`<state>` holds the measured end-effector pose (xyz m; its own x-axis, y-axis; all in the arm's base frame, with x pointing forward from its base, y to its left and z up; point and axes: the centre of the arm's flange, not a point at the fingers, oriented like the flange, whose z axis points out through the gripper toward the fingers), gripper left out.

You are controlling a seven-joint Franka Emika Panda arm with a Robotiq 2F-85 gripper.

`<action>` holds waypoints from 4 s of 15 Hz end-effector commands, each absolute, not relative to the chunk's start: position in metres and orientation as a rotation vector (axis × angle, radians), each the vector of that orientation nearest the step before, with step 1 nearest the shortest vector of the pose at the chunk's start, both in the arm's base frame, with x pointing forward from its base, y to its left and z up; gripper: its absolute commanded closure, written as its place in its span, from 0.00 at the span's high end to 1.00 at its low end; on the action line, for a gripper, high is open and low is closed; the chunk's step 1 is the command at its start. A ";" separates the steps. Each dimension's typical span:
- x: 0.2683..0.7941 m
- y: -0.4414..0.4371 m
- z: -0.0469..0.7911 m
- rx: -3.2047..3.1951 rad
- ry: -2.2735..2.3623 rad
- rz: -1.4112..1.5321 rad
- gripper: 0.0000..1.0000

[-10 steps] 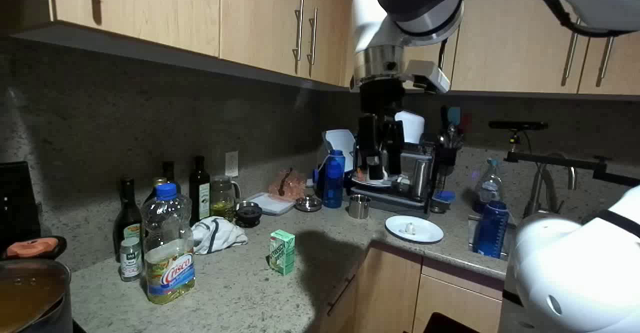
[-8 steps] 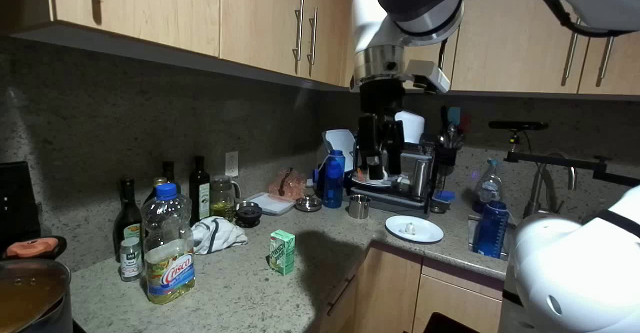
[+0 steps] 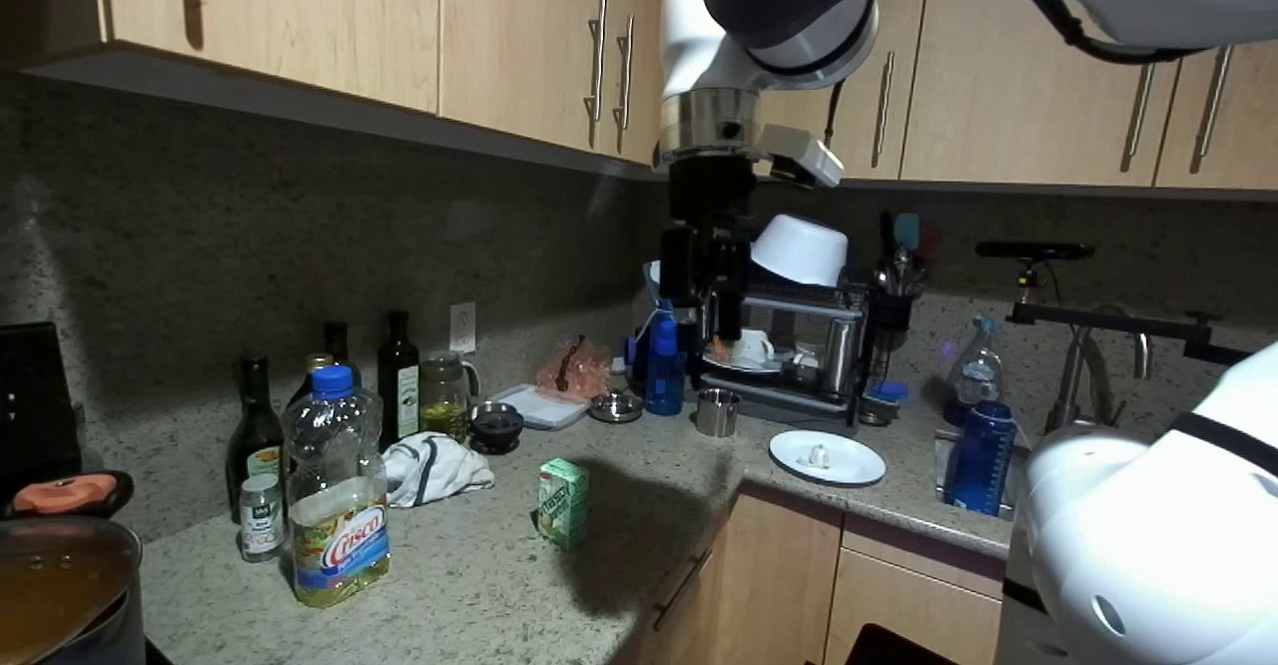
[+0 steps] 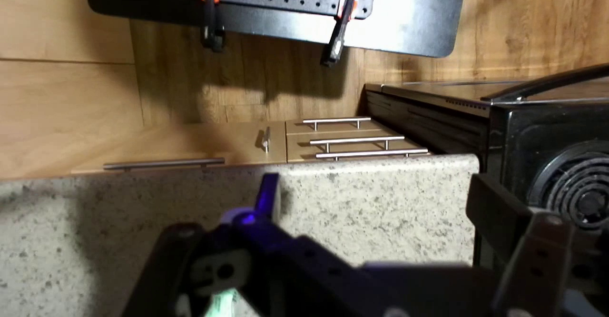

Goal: Put the towel on the green box

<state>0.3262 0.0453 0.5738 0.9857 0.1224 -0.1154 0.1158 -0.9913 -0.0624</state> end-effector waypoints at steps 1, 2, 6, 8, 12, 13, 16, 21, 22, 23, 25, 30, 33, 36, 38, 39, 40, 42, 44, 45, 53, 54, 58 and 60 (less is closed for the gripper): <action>0.381 0.071 0.589 -3.096 -0.296 0.085 1.00; 0.394 0.080 0.592 -3.100 -0.327 0.040 1.00; 0.433 0.112 0.587 -3.085 -0.444 -0.046 1.00; 0.415 0.106 0.581 -3.080 -0.392 -0.035 1.00; 0.426 0.112 0.577 -3.078 -0.406 -0.017 1.00; 0.429 0.109 0.569 -3.037 -0.387 -0.044 1.00; 0.449 0.106 0.550 -3.025 -0.365 -0.115 1.00; 0.497 0.104 0.509 -3.025 -0.385 -0.212 1.00; 0.507 0.106 0.500 -3.017 -0.407 -0.213 1.00; 0.517 0.109 0.490 -3.027 -0.417 -0.205 1.00; 0.532 0.114 0.475 -3.052 -0.434 -0.204 1.00; 0.530 0.117 0.464 -3.070 -0.452 -0.171 1.00; 0.538 0.117 0.459 -3.063 -0.421 -0.191 1.00; 0.564 0.108 0.441 -3.079 -0.280 -0.243 1.00; 0.586 0.104 0.424 -3.056 -0.194 -0.276 1.00; 0.596 0.101 0.415 -3.064 -0.169 -0.301 1.00; 0.608 0.098 0.407 -3.064 -0.140 -0.325 1.00; 0.630 0.096 0.396 -3.079 -0.124 -0.407 1.00; 0.647 0.097 0.393 -3.096 -0.138 -0.496 1.00; 0.652 0.097 0.395 -3.096 -0.148 -0.548 1.00; 0.648 0.094 0.396 -3.097 -0.187 -0.581 1.00; 0.647 0.091 0.397 -3.101 -0.172 -0.579 1.00; 0.652 0.078 0.397 -3.119 -0.105 -0.578 1.00; 0.660 0.068 0.391 -3.130 -0.056 -0.581 1.00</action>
<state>0.6512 0.0758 0.3949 0.9285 0.0919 0.3598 0.0835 -0.9958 0.0387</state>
